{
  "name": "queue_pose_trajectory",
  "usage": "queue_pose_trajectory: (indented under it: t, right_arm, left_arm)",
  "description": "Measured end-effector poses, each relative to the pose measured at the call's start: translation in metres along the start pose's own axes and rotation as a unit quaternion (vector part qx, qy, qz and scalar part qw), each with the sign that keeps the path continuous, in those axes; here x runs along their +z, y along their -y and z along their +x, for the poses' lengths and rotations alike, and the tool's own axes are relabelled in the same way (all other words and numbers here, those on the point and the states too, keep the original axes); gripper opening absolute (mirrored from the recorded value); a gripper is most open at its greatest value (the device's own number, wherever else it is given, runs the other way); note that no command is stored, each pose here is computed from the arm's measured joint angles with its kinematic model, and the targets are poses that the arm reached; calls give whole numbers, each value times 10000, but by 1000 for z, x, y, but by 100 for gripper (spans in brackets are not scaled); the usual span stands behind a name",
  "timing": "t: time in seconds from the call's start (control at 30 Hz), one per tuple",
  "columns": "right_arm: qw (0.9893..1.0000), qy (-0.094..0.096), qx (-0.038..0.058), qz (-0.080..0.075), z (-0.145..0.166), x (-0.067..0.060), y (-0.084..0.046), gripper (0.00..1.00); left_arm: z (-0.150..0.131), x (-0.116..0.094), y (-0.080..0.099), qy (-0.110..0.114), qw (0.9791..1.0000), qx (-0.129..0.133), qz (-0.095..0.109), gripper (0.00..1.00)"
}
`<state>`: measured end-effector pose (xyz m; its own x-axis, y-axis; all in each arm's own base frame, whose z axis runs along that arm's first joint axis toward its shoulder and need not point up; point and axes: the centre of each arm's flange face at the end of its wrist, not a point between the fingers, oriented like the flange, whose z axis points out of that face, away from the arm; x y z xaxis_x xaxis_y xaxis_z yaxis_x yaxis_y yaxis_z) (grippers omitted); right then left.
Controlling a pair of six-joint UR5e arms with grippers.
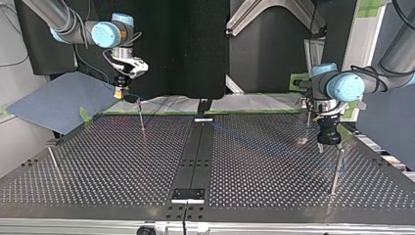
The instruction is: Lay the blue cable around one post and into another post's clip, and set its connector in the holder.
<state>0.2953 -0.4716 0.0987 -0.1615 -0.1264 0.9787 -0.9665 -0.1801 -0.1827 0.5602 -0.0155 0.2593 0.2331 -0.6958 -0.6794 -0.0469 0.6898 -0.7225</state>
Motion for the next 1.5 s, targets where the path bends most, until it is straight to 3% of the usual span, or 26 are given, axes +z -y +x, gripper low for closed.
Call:
queue_pose_trajectory:
  t: [0.1, 0.23, 0.33, 0.43, 0.57, 0.67, 0.83, 1.1, 1.23, 1.5]
  right_arm:
    - [9998, 214, -16, -22, -20, -10, -6, 0]
    - [9986, 478, 24, -206, -44, -22, -19, 0]
    - [9966, 690, 92, -430, -63, -34, -32, 0]
    - [9940, 859, 147, -664, -77, -42, -46, 0]
    - [9897, 1036, 149, -979, -92, -47, -62, 0]
    - [9874, 1069, 144, -1156, -96, -48, -71, 0]
    - [9847, 1134, 175, -1311, -106, -46, -84, 0]
    - [9799, 1302, 469, -1435, -133, -43, -105, 0]
    - [9788, 1360, 599, -1406, -139, -42, -112, 0]
    - [9791, 1410, 699, -1290, -143, -39, -118, 0]
  left_arm:
    - [0, 0, 0, -2, 10000, 0, 1, 100]
    - [1, 0, 0, -12, 10000, -1, -2, 100]
    - [1, -1, 0, -24, 10000, 2, -8, 100]
    - [2, -1, 1, -34, 10000, 9, -13, 100]
    - [2, -1, 1, -45, 10000, 11, -13, 100]
    - [3, -2, 1, -48, 10000, 12, -10, 100]
    - [3, -2, 1, -50, 10000, 12, -11, 100]
    - [3, -2, 1, -56, 10000, 11, -10, 100]
    - [3, -2, 2, -58, 10000, 11, -6, 100]
    - [3, -2, 2, -60, 10000, 11, -3, 100]
